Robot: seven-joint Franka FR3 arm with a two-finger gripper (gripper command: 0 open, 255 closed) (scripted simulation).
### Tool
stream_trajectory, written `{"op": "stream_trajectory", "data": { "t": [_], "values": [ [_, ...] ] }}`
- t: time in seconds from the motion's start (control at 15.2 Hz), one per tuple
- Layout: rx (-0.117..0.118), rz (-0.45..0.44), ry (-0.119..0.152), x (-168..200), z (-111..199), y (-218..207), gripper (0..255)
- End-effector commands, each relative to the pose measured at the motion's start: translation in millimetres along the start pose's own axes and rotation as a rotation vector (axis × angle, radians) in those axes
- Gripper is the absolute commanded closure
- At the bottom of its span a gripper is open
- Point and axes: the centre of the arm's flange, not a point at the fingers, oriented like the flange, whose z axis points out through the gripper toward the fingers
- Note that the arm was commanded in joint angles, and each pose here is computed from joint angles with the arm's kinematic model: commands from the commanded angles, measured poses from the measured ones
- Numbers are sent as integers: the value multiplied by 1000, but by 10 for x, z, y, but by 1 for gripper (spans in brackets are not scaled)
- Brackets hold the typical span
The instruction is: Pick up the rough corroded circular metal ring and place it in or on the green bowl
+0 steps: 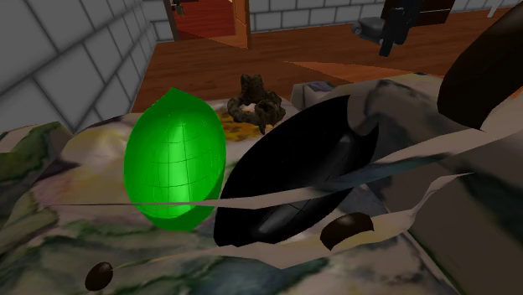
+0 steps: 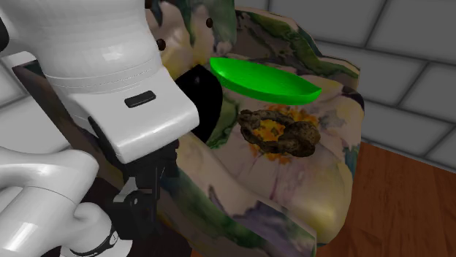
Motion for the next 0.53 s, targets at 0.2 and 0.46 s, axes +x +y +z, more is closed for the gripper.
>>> {"op": "stream_trajectory", "data": {
  "t": [0.2, 0.46],
  "values": [
    [8, -17, 11, 251, 104, -259, 0],
    [19, -39, 26, 581, 234, -613, 0]
  ]
}}
